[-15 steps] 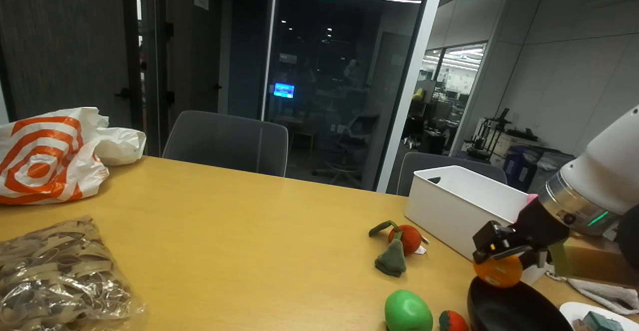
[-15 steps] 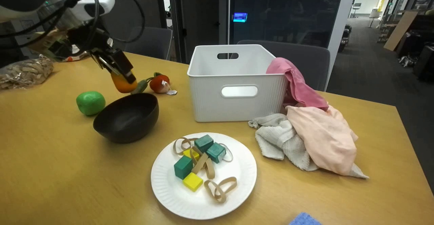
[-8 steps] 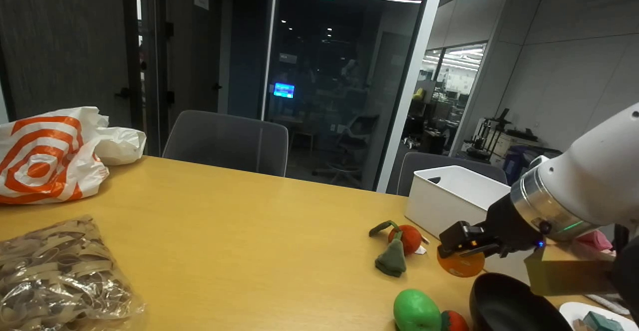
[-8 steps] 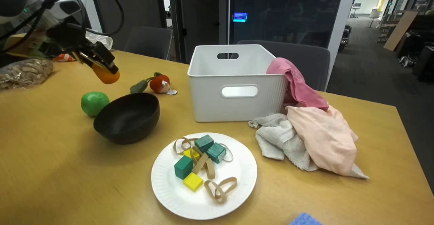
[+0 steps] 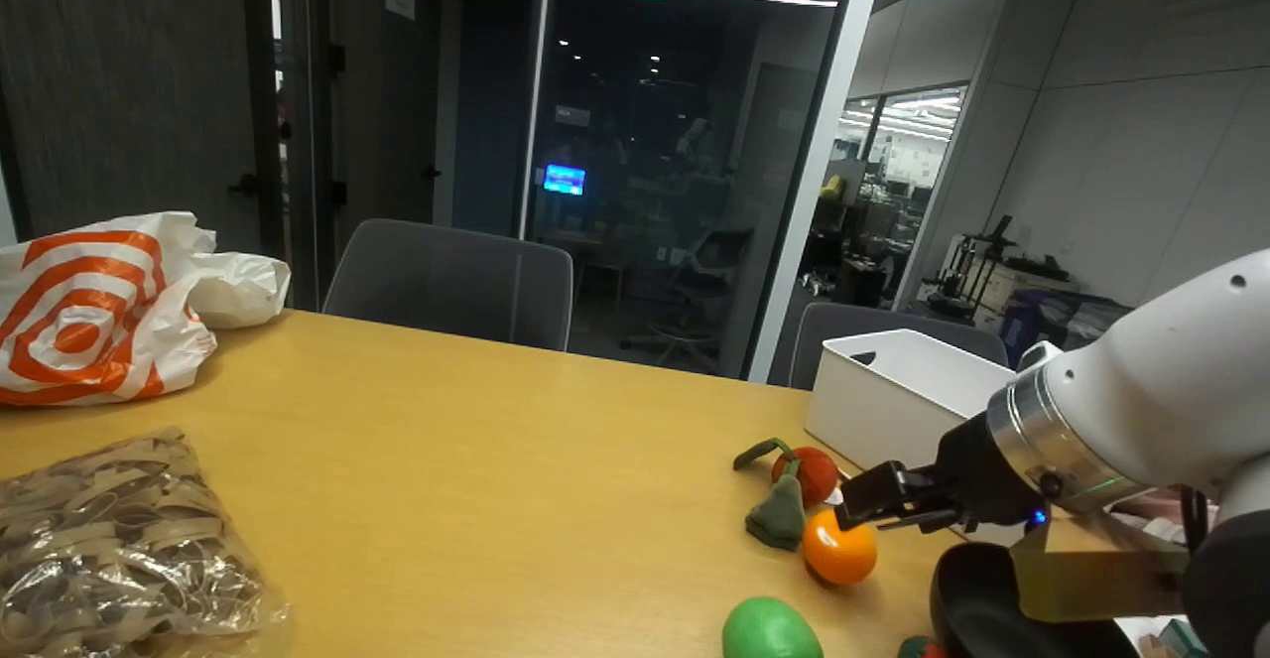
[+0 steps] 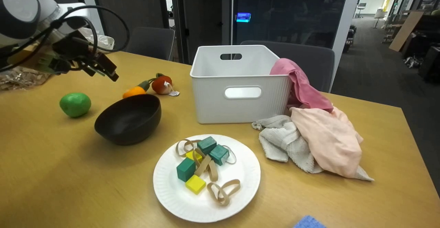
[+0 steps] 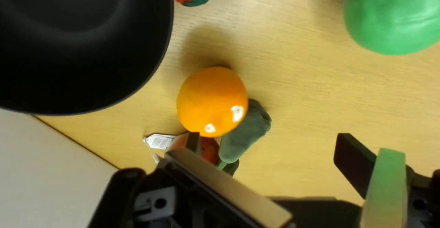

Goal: Put the items in the bowl on the table and put the plush in the bowl

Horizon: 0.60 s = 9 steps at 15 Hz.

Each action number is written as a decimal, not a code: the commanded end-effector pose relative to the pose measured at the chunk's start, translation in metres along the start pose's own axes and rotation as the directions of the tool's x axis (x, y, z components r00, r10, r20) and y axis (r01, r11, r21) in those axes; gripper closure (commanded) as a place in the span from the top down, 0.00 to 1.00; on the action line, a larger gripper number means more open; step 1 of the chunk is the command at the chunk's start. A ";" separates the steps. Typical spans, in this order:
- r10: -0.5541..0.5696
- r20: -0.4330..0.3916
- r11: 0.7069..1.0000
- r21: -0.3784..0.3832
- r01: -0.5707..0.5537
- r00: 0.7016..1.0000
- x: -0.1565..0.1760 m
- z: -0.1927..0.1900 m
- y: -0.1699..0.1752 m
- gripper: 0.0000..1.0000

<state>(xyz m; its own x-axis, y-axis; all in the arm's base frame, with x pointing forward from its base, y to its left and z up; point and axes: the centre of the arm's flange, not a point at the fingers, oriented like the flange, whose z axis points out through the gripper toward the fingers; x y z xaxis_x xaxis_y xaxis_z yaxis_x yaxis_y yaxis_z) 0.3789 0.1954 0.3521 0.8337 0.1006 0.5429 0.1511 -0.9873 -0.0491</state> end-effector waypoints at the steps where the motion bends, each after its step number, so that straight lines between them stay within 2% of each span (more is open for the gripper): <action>1: 0.015 0.016 0.999 0.038 -0.016 1.000 -0.013 -0.007 0.011 1.00; 5: 0.027 0.029 0.999 0.035 -0.028 0.999 0.005 -0.005 -0.001 1.00; 9: -0.016 0.044 1.000 0.020 0.015 0.999 0.031 0.004 -0.011 1.00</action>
<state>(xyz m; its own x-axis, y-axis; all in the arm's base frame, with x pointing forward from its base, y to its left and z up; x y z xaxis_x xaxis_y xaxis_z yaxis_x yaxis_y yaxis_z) 0.3841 0.2023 0.3498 0.8577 0.0891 0.5064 0.1496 -0.9855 -0.0800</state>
